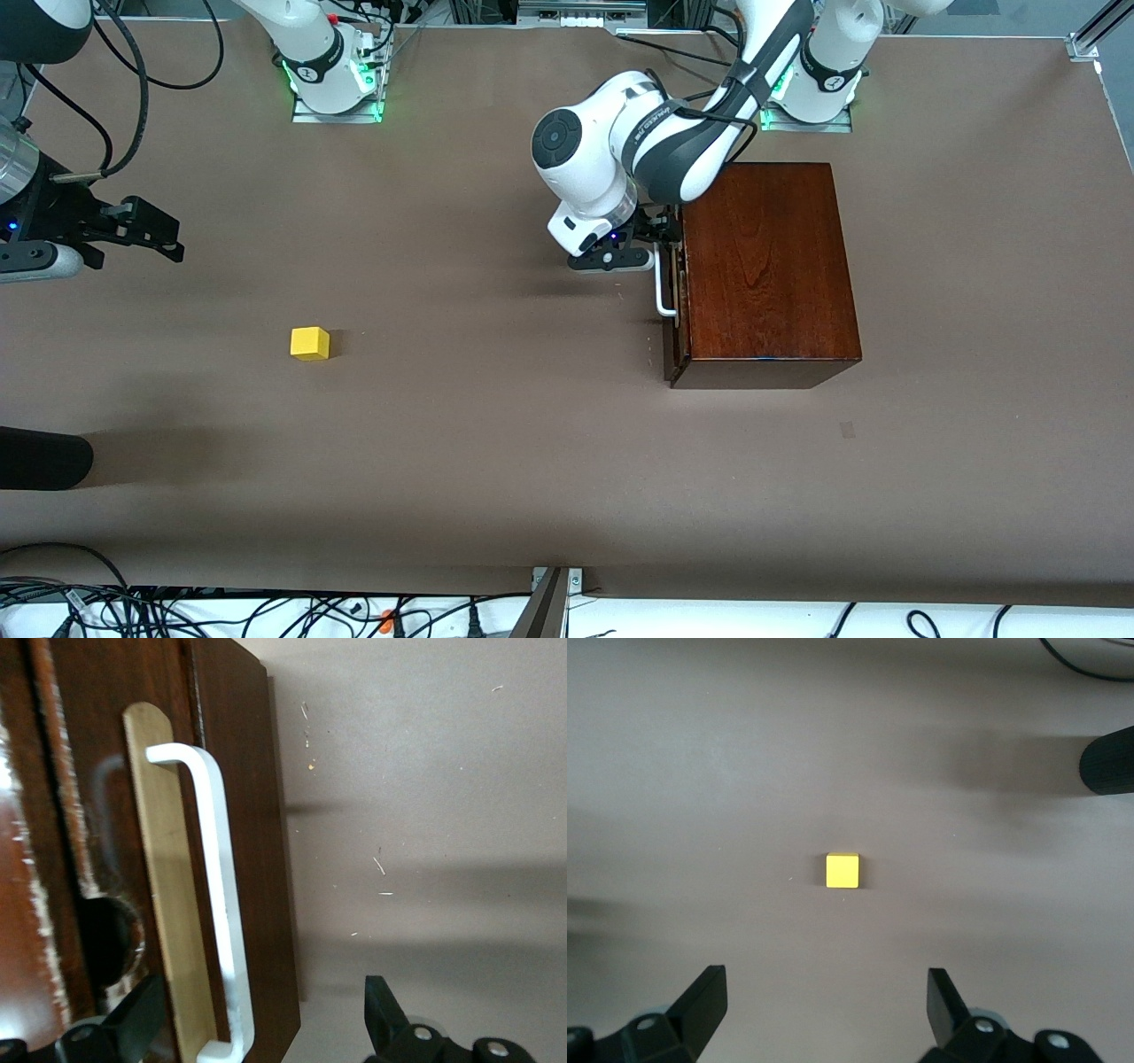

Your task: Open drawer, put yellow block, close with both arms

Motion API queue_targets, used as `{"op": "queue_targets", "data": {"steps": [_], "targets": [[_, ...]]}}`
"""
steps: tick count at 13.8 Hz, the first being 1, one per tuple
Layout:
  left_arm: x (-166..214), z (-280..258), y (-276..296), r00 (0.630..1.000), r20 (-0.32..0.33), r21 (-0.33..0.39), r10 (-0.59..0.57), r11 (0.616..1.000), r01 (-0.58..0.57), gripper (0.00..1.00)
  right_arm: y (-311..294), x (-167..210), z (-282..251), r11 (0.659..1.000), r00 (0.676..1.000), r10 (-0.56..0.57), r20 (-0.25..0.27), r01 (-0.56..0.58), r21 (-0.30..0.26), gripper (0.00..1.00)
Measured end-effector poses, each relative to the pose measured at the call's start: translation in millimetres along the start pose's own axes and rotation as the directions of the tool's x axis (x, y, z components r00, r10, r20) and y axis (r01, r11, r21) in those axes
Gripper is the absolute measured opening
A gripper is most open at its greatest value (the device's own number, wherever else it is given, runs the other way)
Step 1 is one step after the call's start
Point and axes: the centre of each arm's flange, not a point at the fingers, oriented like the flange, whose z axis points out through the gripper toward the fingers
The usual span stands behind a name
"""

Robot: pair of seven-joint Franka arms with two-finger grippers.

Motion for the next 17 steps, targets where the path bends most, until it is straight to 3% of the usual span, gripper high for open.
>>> {"op": "queue_targets", "data": {"steps": [5,11,17], "targets": [[-2.1,23.8,5.1,1.000,-0.016,-0.025,-0.006,1.000,0.006,1.00,-3.3,2.0,9.8,1.000,1.000,-0.005,0.025,0.005,0.000,1.00],[0.6,29.7,10.3,0.999,-0.042,-0.063,-0.027,0.998,0.024,1.00,-3.9,30.1,112.4,0.998,0.982,-0.057,0.180,0.057,0.002,1.00],[2.0,33.0,21.2,0.995,-0.067,-0.108,-0.075,0.992,0.068,1.00,-7.2,34.6,214.6,0.997,0.988,-0.071,0.138,0.073,-0.007,1.00]]}}
